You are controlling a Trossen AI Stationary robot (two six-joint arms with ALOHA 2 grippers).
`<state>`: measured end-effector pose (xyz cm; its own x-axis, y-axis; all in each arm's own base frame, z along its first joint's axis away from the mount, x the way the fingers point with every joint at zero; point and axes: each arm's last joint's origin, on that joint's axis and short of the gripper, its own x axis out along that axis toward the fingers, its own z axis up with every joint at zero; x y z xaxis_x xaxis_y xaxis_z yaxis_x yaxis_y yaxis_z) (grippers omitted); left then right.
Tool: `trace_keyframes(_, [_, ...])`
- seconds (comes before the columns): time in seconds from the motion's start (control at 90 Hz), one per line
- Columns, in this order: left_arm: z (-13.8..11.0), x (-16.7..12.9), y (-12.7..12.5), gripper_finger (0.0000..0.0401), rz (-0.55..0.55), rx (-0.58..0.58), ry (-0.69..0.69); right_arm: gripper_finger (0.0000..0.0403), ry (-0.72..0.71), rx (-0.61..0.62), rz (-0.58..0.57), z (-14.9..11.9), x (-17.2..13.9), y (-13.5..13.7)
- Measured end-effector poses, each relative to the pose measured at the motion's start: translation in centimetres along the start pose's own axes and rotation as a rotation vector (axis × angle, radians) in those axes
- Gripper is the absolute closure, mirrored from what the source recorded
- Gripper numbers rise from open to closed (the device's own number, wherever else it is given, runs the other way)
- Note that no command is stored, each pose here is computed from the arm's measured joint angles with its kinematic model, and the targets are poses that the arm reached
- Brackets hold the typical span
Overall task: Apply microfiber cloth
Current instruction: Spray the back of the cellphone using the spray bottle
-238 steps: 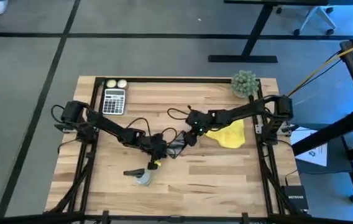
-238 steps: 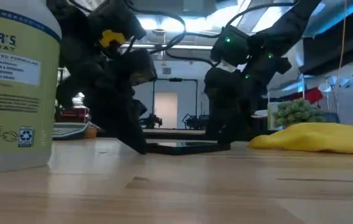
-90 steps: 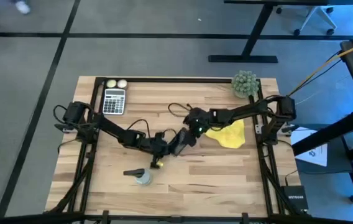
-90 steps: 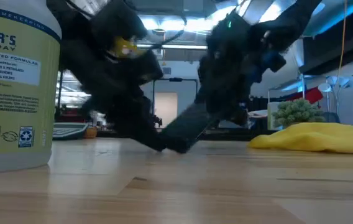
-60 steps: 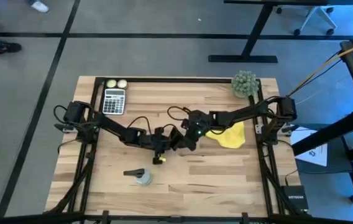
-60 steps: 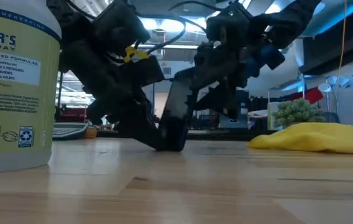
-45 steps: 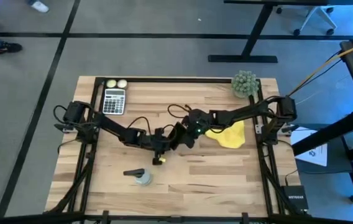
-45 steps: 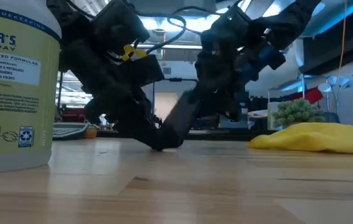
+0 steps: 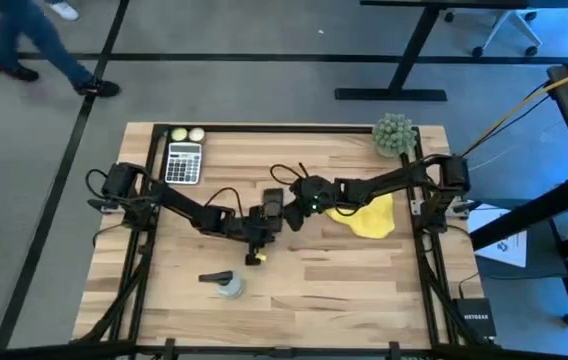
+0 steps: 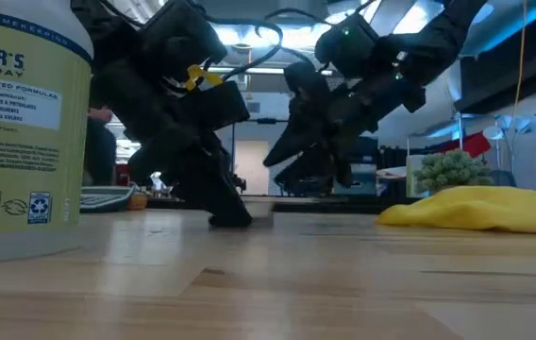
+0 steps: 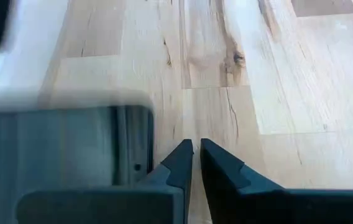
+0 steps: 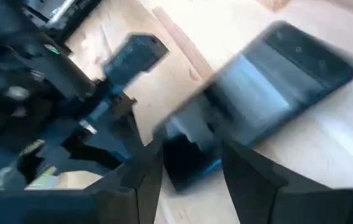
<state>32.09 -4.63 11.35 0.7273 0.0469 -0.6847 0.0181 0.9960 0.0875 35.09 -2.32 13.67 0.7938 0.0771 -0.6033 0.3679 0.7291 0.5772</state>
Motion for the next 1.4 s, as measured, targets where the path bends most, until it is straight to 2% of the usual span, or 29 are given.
trace_keyframes(0.2, [0.8, -1.8, -0.1, 0.0386, 0.012, 0.007, 0.04, 0.026, 0.041, 0.014, -0.036, -0.5, 0.3, -0.7])
trace_keyframes(0.3, [1.3, -3.6, 0.5, 0.0386, 0.117, 0.002, 0.103, 0.026, 0.042, 0.036, -0.052, -0.2, 0.2, -1.1])
trace_keyframes(0.411, [0.7, -4.6, 1.6, 0.0386, 0.269, 0.009, 0.199, 0.026, 0.023, 0.085, -0.075, 0.0, 0.1, -1.4])
trace_keyframes(0.556, [-0.9, -4.2, 3.1, 0.0386, 0.318, -0.031, 0.293, 0.026, 0.001, 0.105, -0.116, 0.0, 0.2, -1.6])
trace_keyframes(0.656, [-2.1, -3.4, 4.1, 0.0386, 0.305, -0.051, 0.318, 0.026, -0.022, 0.103, -0.146, 0.0, 0.2, -1.7])
trace_keyframes(0.756, [-2.0, -2.5, 4.7, 0.0386, 0.249, -0.068, 0.249, 0.026, -0.035, 0.102, -0.161, 0.0, 0.3, -1.8])
trace_keyframes(0.889, [-1.2, -1.2, 5.0, 0.0386, 0.197, -0.011, 0.122, 0.026, -0.01, 0.114, -0.186, -0.8, 1.4, -2.7])
trace_keyframes(1.111, [-2.0, 1.0, 5.2, 0.0386, 0.11, -0.05, 0.08, 0.026, 0.007, 0.176, -0.17, -1.5, 2.7, -3.5])
trace_keyframes(1.4, [-2.0, 1.3, 5.0, 0.0386, 0.089, -0.021, 0.068, 0.026, 0.033, 0.131, -0.06, -1.2, 2.8, -3.2])
